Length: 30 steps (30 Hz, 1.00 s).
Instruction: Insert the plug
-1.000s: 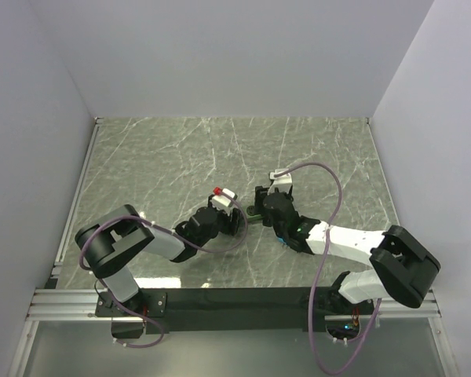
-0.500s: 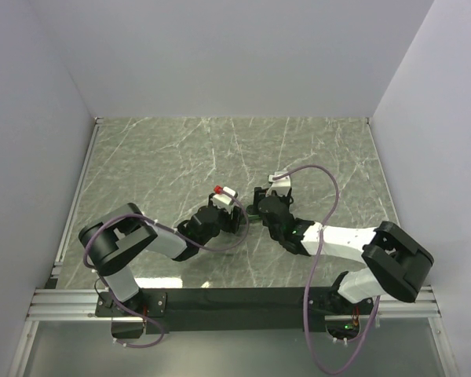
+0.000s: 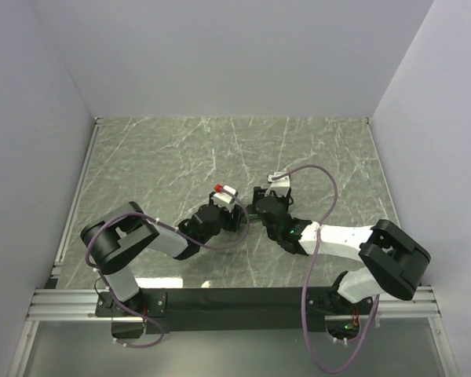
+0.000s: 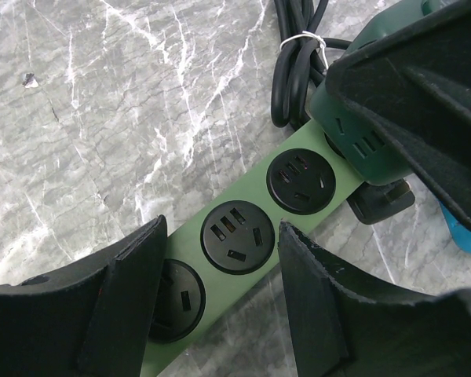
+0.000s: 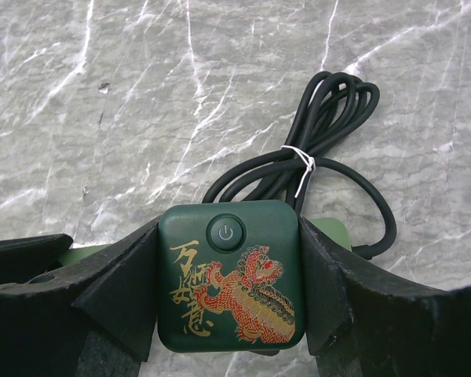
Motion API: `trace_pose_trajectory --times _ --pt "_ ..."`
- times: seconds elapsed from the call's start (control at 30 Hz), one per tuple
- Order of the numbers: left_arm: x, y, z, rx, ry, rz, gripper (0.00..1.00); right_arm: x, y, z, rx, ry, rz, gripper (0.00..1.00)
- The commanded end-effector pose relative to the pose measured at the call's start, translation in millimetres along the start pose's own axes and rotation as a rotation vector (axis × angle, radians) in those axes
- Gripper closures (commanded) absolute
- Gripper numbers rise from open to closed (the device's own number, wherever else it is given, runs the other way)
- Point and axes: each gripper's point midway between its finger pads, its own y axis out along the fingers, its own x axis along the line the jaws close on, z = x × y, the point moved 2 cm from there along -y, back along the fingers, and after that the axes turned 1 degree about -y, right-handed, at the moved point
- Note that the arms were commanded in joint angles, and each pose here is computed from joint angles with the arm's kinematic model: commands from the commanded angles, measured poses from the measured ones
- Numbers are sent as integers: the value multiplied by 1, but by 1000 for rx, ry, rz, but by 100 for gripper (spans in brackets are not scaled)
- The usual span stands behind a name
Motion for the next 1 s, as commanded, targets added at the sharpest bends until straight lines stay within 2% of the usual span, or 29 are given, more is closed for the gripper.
trace_pose_trajectory --times 0.0,0.37,0.97 --pt "3 -6 32 121 25 9 36 -14 -17 88 294 -134 0 100" --pt "4 -6 32 123 21 12 36 -16 -21 97 320 -124 21 100" --pt "9 -5 34 128 6 14 36 -19 -23 140 418 -147 55 100"
